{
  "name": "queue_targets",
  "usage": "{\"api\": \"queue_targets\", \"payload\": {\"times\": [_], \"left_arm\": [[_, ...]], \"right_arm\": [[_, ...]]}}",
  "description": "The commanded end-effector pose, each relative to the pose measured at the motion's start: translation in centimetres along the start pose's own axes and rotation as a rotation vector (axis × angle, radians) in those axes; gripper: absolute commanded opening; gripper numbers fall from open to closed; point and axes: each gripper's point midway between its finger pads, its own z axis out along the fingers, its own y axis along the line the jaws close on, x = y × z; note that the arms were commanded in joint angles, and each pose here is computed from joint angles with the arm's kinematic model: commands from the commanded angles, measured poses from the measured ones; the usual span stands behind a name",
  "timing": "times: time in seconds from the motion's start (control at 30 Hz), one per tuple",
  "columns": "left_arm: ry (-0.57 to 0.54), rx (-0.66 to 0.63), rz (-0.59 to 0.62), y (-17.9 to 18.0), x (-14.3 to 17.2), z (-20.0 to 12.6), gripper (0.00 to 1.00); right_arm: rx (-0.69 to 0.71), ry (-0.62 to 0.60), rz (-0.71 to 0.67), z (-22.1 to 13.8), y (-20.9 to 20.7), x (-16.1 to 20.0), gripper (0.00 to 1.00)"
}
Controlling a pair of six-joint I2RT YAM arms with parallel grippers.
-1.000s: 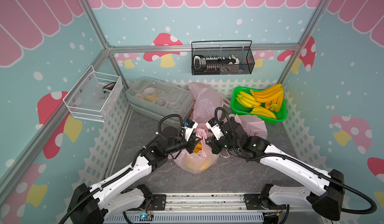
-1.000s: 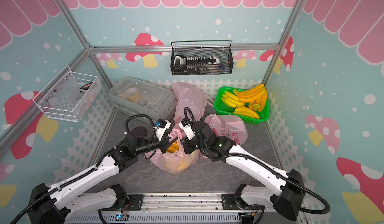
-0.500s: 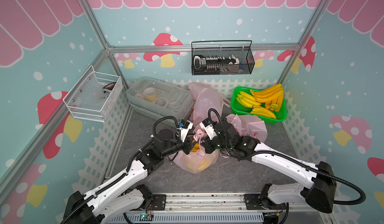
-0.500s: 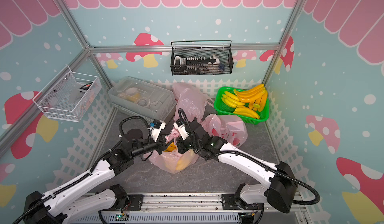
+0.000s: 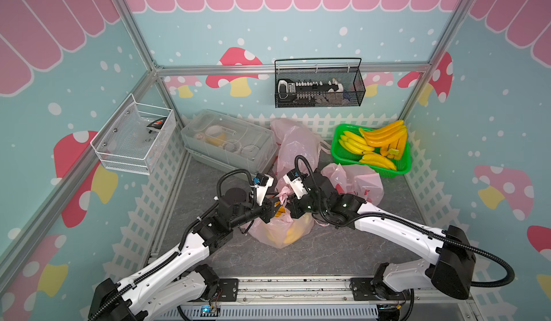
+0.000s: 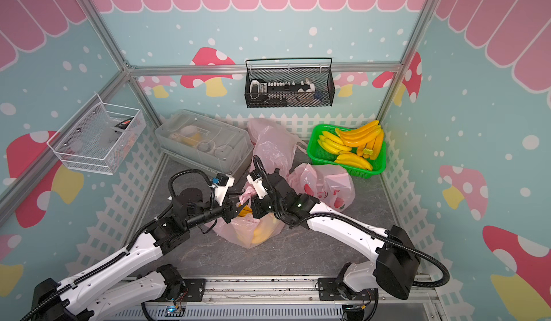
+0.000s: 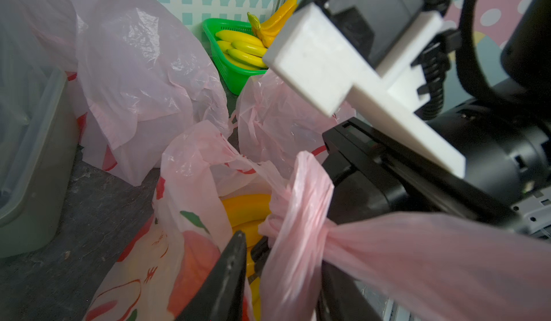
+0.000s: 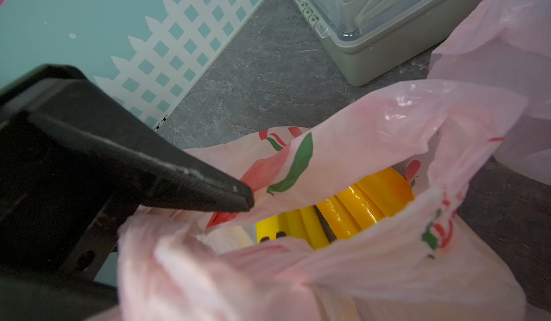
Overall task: Place the banana into a plastic bag & tie a knot
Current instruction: Cross the plastic bag at the center of the board.
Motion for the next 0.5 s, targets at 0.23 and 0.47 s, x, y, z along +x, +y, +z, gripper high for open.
{"api": "queue_targets", "payload": {"times": [0.23,0.47], "left_arm": [[-0.064,-0.038,-0.041,0.7,-0.2,-0.8,0.12],[-0.042,-0.018,-0.046,0.2,0.0,-1.1,0.20]], "right_arm": [[-0.236,-0.040,0.221,3.8,4.6,0.3,0.00],[-0.212,-0.024,0.236,6.0,4.7,0.7,0.01]]}}
